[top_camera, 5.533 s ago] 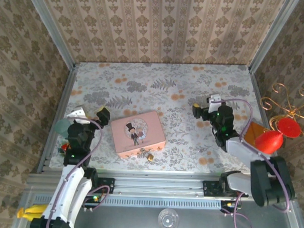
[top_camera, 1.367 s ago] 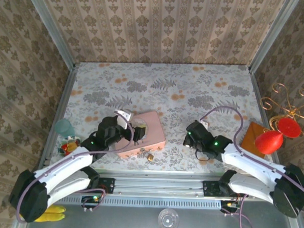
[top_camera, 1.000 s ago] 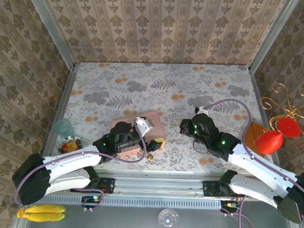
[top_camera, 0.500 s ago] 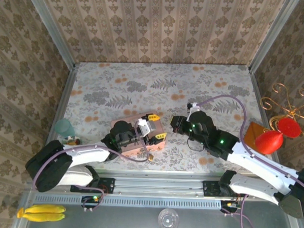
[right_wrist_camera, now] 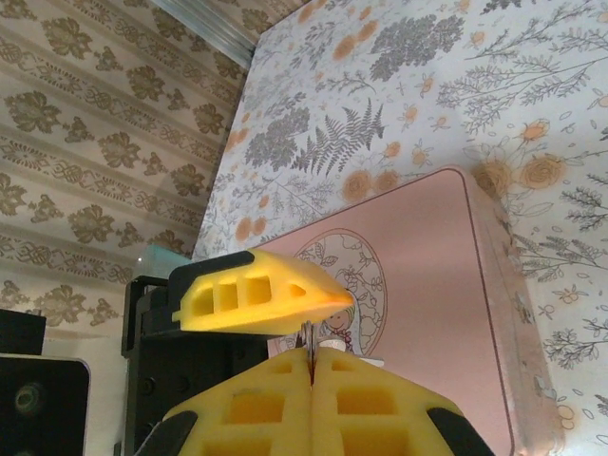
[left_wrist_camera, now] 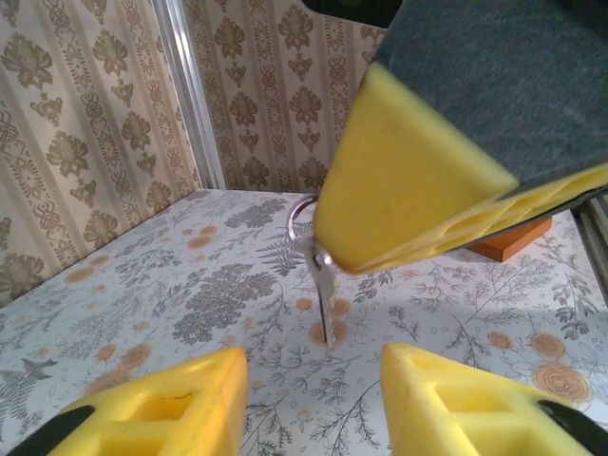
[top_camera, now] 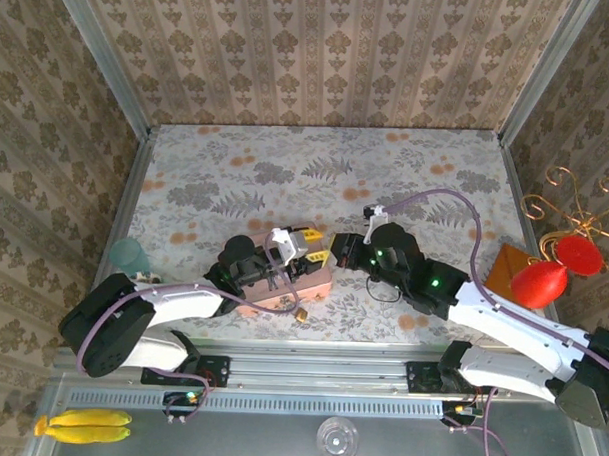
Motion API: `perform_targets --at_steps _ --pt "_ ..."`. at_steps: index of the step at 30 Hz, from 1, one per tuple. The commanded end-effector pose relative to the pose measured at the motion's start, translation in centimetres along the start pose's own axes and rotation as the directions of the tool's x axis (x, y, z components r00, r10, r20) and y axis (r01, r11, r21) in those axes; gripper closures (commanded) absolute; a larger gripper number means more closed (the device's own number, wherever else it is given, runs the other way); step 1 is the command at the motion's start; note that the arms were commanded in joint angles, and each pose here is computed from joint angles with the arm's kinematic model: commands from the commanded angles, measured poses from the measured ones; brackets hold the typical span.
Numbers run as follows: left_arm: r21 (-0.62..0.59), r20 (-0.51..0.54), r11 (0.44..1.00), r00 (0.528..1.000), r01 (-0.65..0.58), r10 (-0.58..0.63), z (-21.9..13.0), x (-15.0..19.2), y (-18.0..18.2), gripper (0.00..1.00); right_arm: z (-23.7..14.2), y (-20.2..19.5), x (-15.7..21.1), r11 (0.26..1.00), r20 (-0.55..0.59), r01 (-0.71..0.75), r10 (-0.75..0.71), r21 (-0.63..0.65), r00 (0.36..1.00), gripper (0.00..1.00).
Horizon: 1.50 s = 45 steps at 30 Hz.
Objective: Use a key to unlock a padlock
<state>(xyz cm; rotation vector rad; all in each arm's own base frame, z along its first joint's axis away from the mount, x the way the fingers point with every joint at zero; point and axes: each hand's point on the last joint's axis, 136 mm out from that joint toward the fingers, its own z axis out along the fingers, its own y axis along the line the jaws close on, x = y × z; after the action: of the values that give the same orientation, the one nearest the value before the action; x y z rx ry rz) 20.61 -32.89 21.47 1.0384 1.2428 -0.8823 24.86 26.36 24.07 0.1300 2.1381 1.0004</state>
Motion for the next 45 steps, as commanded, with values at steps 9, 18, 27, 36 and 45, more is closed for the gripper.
perform_targets --at_steps 9,18,27,36,45 --pt "0.000 0.037 1.000 0.999 -0.002 0.002 0.2 -1.7 0.3 0.89 0.0 3.3 -1.1 0.996 0.027 0.018 -0.016 -0.082 0.999 1.00" --pt "-0.012 0.046 1.000 0.999 0.002 -0.002 0.0 -1.9 0.4 0.79 0.1 2.9 -0.9 0.998 0.028 0.013 -0.011 -0.069 1.000 1.00" --pt "-0.021 0.053 1.000 0.999 -0.006 0.007 -0.2 -2.2 0.5 0.78 0.4 2.5 -0.4 0.998 0.017 0.006 -0.005 -0.060 1.000 1.00" --pt "-0.018 0.056 1.000 0.998 -0.020 0.021 -0.4 -2.4 0.4 0.86 0.7 2.6 -0.3 0.998 0.013 0.002 -0.001 -0.060 1.000 1.00" --pt "-0.148 -0.011 0.985 0.996 -0.085 0.084 -1.2 -1.6 2.3 1.00 0.6 2.4 -0.2 0.998 0.019 -0.005 0.006 -0.058 1.000 0.96"
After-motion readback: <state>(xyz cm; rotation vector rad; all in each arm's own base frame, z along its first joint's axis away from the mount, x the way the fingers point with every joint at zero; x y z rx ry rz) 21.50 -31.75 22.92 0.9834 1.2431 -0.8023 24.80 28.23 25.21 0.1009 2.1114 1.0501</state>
